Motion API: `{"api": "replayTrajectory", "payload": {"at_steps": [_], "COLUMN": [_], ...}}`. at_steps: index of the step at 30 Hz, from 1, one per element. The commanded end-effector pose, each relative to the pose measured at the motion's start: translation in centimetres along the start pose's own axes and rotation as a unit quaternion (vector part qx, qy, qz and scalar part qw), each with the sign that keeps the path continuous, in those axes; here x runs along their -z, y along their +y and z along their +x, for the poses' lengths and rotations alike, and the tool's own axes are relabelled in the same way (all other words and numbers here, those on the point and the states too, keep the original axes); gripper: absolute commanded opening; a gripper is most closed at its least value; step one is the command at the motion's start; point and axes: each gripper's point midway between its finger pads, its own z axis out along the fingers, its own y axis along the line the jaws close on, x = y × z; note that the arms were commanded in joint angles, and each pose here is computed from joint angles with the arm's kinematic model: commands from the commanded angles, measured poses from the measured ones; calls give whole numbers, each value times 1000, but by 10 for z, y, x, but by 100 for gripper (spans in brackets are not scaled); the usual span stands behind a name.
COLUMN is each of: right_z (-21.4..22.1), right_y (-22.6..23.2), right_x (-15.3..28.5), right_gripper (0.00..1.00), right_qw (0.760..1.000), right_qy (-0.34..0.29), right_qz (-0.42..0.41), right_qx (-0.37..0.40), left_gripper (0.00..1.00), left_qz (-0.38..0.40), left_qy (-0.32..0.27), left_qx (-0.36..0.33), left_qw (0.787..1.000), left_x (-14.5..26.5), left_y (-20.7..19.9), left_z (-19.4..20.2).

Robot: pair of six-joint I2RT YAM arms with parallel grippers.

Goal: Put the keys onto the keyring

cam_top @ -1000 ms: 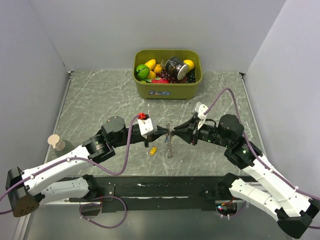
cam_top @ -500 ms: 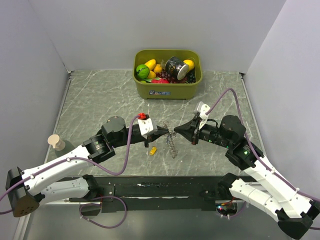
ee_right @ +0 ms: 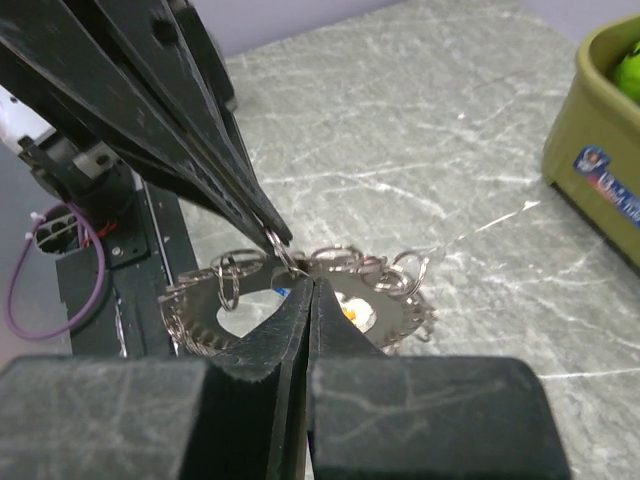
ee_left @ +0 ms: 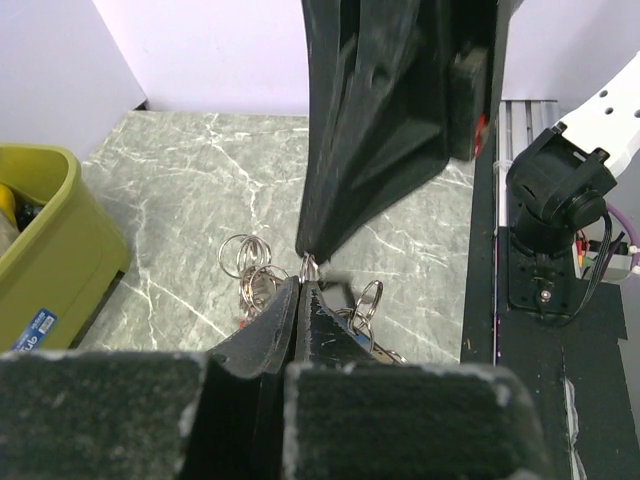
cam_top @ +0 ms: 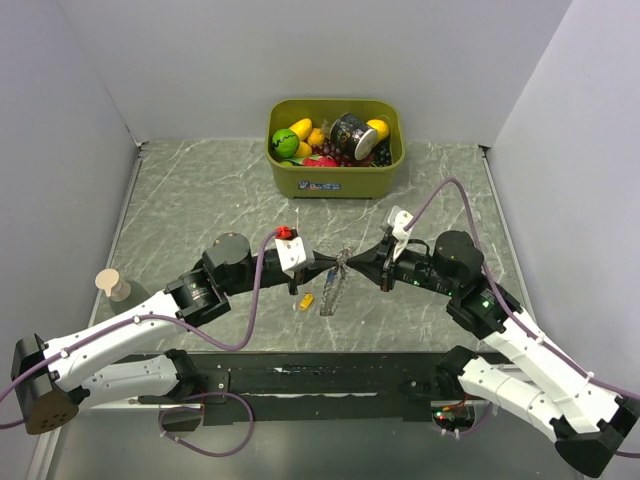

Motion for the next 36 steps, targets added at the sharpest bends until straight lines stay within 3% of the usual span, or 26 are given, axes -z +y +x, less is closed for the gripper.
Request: {"api": "replayTrajectory", "payload": {"at_steps": [1,11,16,23,26,33,36], "right_z": [8,11,0,-23,-25,-24,-21], "right_y": [-3,-1,-8,4,12,18,16], "right_x": [-4,-5,9,21,19,7,2], "right_gripper": [0,0,0,46,59,64,56], "right_qw": [1000,1000,999,998,998,998,998], "right_qy": [6,12,-7,-45,-51,-37,-33], "right_qz": [1,-10,28,12,-11,-42,-45], "right_qx": [0,1,17,30,25,7,2], "left_gripper": [1,1,1,1,1,1,1], "left_qz": [7,6,4,3,6,17,18], "left_qy": [-73,-75,-66,-54,-51,-52,-55], "left_qx": [-28,-27,-29,-32,-32,-30,-30], "left_qw": [997,997,997,998,998,998,998], "left_x": [6,7,7,5,5,4,4], "left_y": [-2,-2,-1,0,0,-4,-5], "left_z": [-44,-44,-39,-33,-32,-34,-35]}}
